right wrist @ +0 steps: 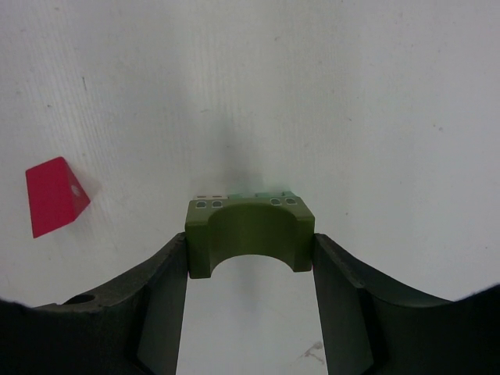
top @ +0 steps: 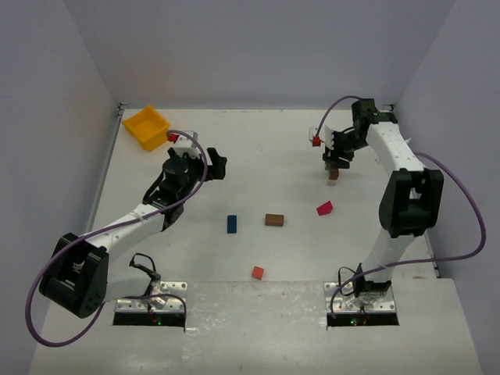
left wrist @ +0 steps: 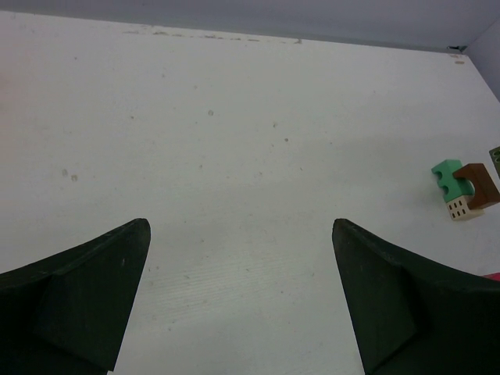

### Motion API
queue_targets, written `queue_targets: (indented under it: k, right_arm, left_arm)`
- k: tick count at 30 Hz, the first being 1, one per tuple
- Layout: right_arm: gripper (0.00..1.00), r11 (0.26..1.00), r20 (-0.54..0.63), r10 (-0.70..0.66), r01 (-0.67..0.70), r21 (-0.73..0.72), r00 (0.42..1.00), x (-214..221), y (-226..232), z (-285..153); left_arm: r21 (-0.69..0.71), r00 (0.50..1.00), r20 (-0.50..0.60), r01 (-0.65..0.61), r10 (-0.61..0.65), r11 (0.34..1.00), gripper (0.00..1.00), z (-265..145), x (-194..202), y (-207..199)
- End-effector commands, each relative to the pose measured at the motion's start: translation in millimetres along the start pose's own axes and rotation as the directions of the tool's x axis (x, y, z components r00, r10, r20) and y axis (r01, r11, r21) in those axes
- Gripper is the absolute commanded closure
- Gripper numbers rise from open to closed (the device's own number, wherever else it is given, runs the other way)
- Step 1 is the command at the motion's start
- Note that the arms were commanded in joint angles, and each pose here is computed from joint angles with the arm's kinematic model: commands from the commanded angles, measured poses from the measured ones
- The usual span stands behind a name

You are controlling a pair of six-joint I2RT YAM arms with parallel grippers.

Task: Build the wood block tower

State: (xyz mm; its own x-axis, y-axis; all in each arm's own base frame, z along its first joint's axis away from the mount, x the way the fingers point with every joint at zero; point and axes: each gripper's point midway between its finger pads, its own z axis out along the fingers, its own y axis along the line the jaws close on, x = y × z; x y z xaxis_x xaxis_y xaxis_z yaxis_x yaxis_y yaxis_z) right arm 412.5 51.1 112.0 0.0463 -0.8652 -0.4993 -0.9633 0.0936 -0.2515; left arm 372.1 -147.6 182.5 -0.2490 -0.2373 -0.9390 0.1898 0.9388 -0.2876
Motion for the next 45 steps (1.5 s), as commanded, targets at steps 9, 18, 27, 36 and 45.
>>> queue_targets:
  k: [9, 18, 27, 36, 45]
  right_arm:
    - [0.81, 1.000, -0.083, -0.010, 0.012, 0.028, 0.997, 26.9, -28.0, -12.1]
    - [0.78, 1.000, -0.070, 0.011, -0.012, -0.010, 0.997, 35.0, -22.3, 0.9]
    - [0.75, 0.999, -0.074, 0.022, -0.025, -0.037, 0.997, 40.9, -18.3, 10.2]
    - [0.73, 0.999, -0.069, 0.017, -0.020, -0.039, 0.997, 40.2, -16.9, 10.5]
    - [0.64, 0.999, -0.070, 0.015, -0.017, -0.037, 0.997, 39.6, -16.4, 9.1]
  left_arm:
    - [-0.136, 0.993, 0.107, -0.034, 0.048, 0.990, 0.00, 2.7, -37.2, 20.1]
    - [-0.114, 0.994, 0.098, -0.037, 0.048, 0.993, 0.00, 3.9, -34.9, 16.2]
    - [-0.110, 0.994, 0.094, -0.036, 0.047, 0.993, 0.00, 4.4, -35.7, 15.5]
    - [-0.103, 0.995, 0.084, -0.040, 0.049, 0.994, 0.00, 6.4, -33.1, 13.8]
    - [-0.094, 0.996, 0.077, -0.042, 0.049, 0.995, 0.00, 8.5, -31.8, 11.7]
